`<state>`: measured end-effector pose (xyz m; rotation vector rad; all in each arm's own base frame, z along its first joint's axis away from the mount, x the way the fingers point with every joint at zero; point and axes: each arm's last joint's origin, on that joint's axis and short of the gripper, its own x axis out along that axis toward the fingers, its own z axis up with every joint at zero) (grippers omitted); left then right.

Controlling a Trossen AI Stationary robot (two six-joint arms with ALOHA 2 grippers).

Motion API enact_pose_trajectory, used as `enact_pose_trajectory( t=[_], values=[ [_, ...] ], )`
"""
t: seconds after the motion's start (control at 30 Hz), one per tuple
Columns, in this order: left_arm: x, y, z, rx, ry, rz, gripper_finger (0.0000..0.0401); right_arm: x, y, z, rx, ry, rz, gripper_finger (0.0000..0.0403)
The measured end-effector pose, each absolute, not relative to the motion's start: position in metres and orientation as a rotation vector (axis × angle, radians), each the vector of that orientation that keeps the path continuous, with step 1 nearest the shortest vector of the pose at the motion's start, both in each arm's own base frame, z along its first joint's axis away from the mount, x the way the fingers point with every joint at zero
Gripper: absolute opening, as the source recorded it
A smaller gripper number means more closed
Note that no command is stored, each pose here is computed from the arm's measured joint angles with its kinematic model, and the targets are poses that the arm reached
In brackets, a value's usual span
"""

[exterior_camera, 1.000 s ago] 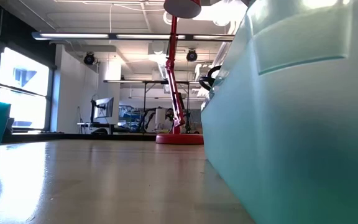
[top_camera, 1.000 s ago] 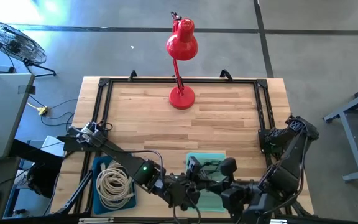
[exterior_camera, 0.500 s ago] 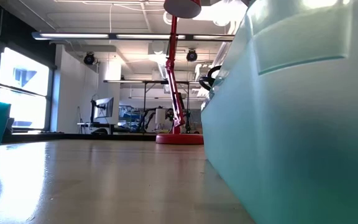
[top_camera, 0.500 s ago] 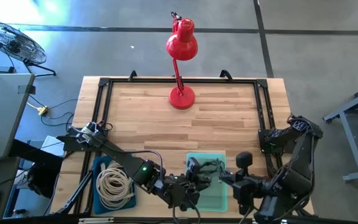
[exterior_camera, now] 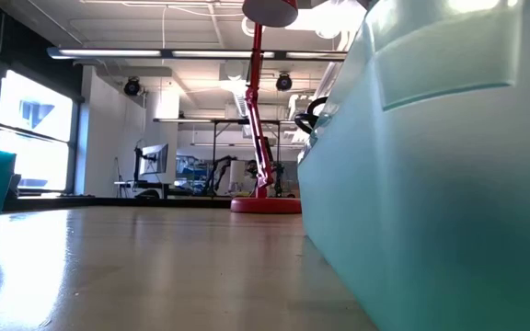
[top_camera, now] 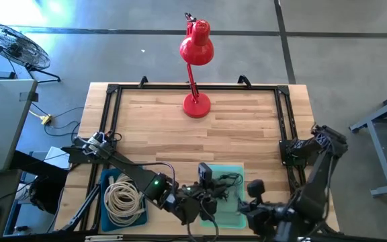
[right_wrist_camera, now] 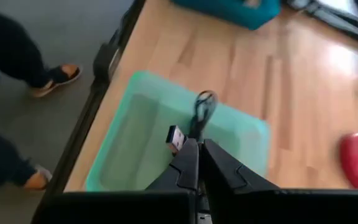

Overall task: Pick & Place USB Port
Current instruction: Put the black USB cable into the green bin, then return to Home Position

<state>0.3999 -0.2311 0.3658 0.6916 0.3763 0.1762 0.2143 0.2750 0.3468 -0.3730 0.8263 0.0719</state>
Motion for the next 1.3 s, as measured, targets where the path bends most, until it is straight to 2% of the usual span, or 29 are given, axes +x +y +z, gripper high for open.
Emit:
enact_pose_trajectory(
  t=[0.27, 0.8, 1.03, 1.17, 1.3],
  values=[
    [0.4, -0.229, 0.368, 0.757, 0.376, 0.253, 0.0081, 0.243, 0.27, 0.297, -0.328, 0.897, 0.184, 0.0],
    [0.399, -0.232, 0.363, 0.779, 0.408, 0.147, 0.0081, 0.269, 0.234, 0.229, -0.214, 1.028, 0.198, 0.0005],
    [0.398, -0.232, 0.359, 0.782, 0.427, 0.084, 0.0081, 0.272, 0.226, 0.209, -0.169, 1.047, 0.233, 0.0061],
    [0.397, -0.232, 0.356, 0.805, 0.456, 0.067, 0.0081, 0.275, 0.224, 0.216, -0.205, 1.014, 0.228, 0.0099],
    [0.397, -0.232, 0.356, 0.809, 0.46, 0.068, 0.0081, 0.273, 0.221, 0.239, -0.238, 0.972, 0.172, 0.0137]
  ],
)
